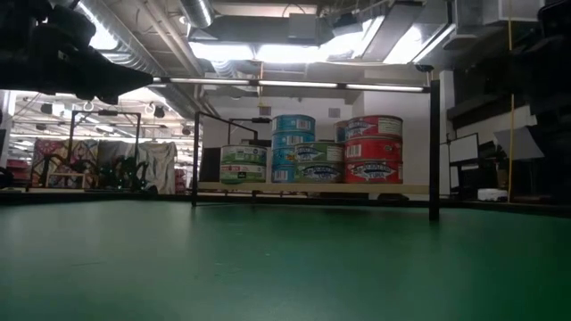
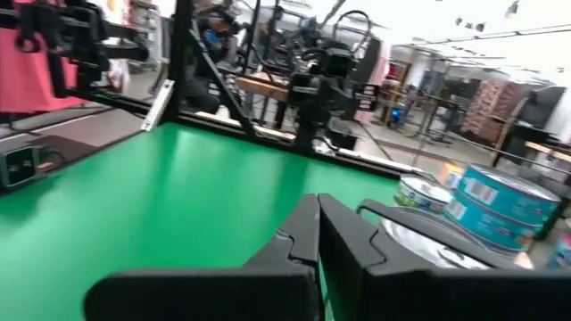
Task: Stack canned seafood by type on shelf
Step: Return to Home Position
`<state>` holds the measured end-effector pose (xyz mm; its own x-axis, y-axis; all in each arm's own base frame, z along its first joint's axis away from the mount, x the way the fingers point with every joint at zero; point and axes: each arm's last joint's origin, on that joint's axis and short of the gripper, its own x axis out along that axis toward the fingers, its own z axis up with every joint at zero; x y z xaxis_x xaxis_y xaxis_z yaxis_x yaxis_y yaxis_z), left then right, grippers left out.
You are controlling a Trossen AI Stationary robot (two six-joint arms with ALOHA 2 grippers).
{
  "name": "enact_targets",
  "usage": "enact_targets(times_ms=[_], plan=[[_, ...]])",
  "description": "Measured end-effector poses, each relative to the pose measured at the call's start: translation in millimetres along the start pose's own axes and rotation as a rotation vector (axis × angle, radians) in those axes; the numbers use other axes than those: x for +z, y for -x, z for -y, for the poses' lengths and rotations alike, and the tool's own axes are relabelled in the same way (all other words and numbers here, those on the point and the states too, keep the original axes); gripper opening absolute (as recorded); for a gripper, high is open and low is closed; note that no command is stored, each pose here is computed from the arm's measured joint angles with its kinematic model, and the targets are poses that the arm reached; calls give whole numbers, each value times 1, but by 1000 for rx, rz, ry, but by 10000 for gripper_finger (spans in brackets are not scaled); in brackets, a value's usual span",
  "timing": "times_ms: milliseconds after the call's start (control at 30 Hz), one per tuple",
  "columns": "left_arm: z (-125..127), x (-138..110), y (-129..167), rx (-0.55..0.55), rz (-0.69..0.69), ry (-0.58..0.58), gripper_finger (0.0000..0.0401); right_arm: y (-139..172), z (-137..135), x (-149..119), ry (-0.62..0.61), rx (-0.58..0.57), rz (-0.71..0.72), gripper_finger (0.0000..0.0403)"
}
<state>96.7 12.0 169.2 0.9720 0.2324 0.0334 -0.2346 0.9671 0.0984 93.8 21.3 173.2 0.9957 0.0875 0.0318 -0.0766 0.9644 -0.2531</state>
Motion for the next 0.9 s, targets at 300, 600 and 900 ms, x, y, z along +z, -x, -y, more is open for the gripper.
enact_targets(times_ms=[300, 600, 900], plan=[[0, 0, 0, 0, 0, 0, 8, 0, -4, -1, 1, 108, 8, 10], [0, 0, 0, 0, 0, 0, 8, 0, -3, -1, 5, 77, 6, 10], [0, 0, 0, 0, 0, 0, 8, 0, -3, -1, 6, 76, 7, 10]])
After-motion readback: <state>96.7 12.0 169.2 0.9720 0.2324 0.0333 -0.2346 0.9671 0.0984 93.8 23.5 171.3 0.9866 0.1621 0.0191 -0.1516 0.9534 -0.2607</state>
